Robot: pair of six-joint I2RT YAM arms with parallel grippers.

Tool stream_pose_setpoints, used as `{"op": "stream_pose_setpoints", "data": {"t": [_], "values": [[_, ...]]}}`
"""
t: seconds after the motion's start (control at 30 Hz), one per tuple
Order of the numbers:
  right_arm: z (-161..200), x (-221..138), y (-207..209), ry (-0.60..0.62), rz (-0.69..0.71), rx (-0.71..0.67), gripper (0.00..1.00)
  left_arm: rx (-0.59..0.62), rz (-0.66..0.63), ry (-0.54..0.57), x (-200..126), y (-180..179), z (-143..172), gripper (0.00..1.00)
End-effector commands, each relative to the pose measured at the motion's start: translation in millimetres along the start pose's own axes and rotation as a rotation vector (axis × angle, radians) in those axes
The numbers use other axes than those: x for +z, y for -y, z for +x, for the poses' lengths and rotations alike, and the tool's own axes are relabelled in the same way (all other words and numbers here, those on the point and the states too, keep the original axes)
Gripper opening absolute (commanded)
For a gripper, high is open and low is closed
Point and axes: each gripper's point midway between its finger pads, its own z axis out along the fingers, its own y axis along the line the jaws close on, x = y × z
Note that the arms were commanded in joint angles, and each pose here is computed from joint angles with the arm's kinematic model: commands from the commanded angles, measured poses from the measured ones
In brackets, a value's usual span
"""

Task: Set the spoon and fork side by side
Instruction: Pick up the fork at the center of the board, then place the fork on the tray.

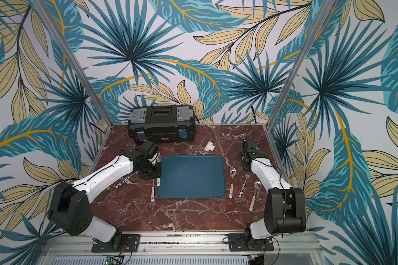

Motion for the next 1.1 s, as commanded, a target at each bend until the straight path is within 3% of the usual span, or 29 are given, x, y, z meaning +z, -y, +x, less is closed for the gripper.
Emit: {"op": "stream_pose_setpoints", "data": {"t": [0.0, 0.3, 0.73, 1.07], "values": [[-2, -3, 2, 0.022, 0.008, -0.012, 0.46, 0.032, -0.025, -0.06, 22, 12, -9, 0.11], [-3, -8, 8, 0.036, 0.032, -0.026, 0.46, 0.051, -0.118, -0.164, 50, 6, -12, 0.1], [-2, -9, 7, 0.033, 0.026, -0.027, 0.46, -0.018, -0.126, -0.237, 72, 5, 16, 0.11], [-2, -11, 7, 0.037, 0.025, -0.027, 0.46, -0.061, -0.141, -0.264, 86, 0, 23, 0.17]]}}
